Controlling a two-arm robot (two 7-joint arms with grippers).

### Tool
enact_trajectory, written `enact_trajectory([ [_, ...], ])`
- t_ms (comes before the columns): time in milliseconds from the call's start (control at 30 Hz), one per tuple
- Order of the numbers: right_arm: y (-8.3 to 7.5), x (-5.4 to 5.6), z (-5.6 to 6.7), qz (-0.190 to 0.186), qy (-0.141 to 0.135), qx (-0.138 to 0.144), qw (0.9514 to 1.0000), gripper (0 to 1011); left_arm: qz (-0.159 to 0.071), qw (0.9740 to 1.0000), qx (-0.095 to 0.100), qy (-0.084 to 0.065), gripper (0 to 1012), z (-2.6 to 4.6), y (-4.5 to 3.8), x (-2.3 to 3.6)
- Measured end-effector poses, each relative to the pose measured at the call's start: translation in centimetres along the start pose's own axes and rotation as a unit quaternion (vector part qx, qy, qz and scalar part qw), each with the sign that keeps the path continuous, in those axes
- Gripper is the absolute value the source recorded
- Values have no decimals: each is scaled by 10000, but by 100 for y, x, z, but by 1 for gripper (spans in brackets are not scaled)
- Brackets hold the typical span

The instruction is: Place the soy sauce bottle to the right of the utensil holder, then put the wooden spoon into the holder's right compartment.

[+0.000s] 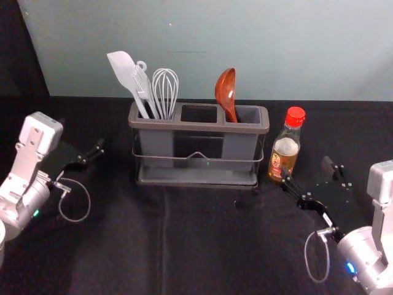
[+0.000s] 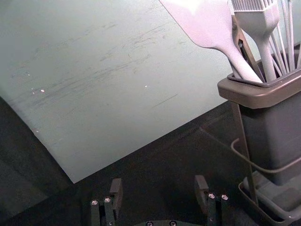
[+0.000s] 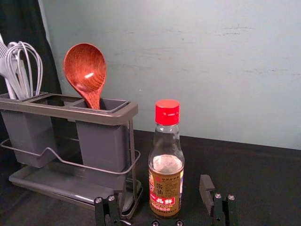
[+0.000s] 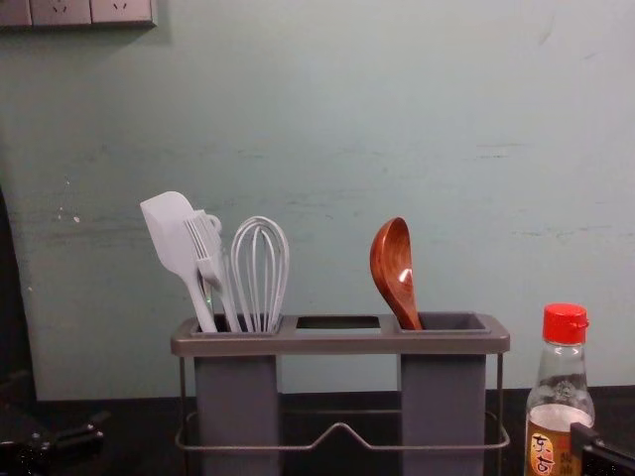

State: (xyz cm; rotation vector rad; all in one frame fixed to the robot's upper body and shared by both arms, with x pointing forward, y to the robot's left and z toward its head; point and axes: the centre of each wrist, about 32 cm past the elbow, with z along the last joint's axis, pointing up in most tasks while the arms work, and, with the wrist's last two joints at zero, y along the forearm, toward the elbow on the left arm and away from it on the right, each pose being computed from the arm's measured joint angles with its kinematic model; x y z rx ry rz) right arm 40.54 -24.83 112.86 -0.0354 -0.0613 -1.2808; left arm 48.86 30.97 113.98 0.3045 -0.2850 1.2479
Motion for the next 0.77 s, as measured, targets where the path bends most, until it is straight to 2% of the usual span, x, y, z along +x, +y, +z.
enact_trajectory([
  [767,0,0,0,-13,-1,7,10000,1003,0,10000,0,0,1005,0,0,0],
])
